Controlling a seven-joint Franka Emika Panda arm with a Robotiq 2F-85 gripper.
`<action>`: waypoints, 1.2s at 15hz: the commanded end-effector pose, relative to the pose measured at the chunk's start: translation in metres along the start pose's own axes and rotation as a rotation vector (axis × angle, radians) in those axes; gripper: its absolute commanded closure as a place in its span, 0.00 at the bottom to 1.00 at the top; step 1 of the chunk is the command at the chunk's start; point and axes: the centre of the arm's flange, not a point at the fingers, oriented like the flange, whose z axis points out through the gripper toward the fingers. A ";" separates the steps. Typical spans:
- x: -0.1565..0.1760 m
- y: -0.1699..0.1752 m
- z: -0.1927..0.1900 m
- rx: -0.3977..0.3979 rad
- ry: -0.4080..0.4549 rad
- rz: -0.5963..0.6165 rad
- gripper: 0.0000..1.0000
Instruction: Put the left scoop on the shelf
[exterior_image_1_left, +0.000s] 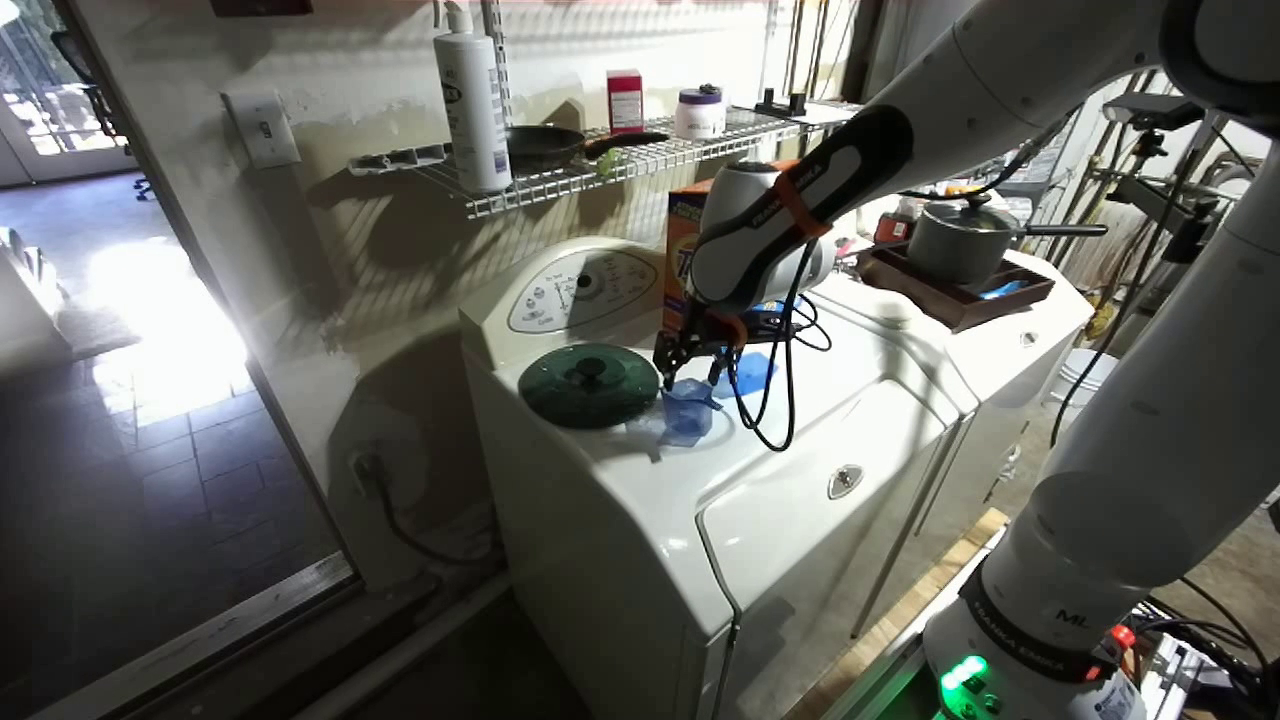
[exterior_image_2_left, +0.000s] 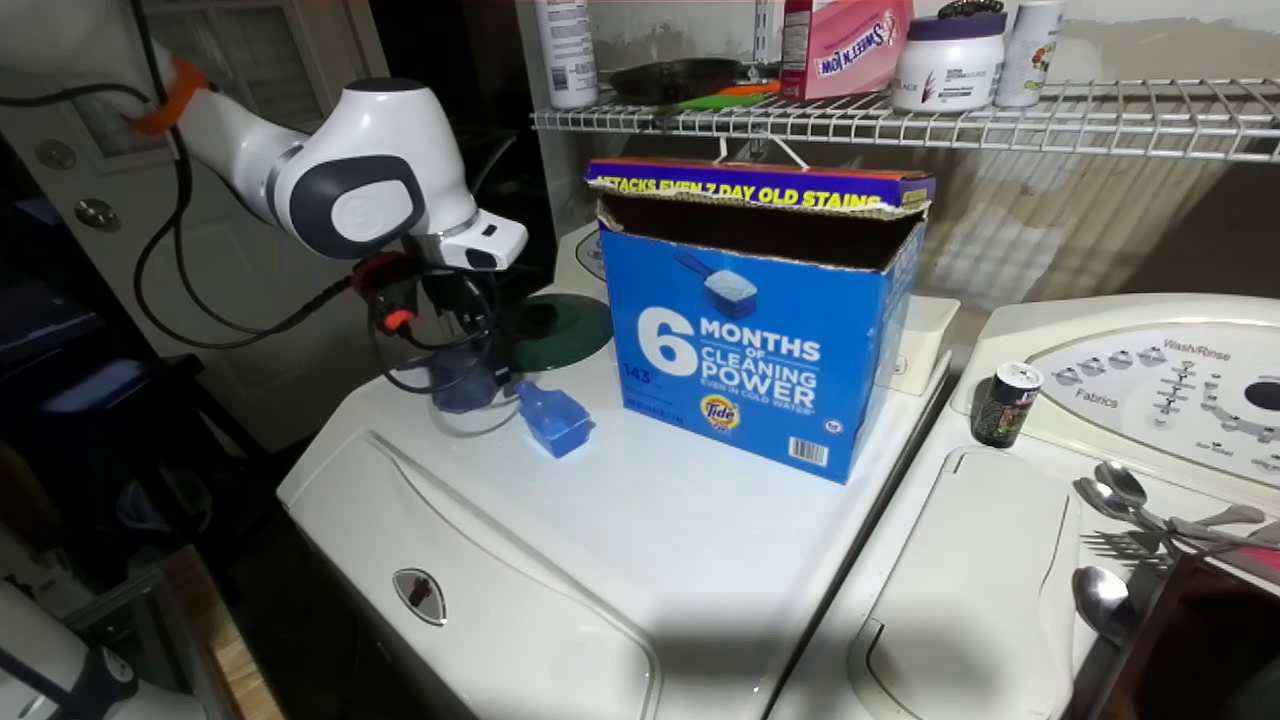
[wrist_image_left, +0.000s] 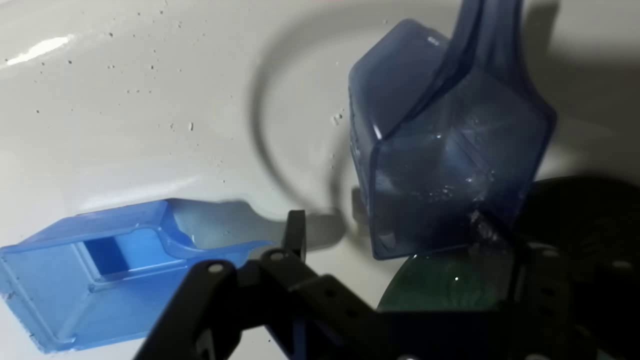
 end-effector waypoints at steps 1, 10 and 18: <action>0.007 -0.001 -0.003 -0.012 -0.017 0.000 0.08; 0.000 0.000 -0.014 -0.001 -0.052 -0.005 0.00; -0.009 0.000 -0.030 -0.021 -0.061 -0.013 0.00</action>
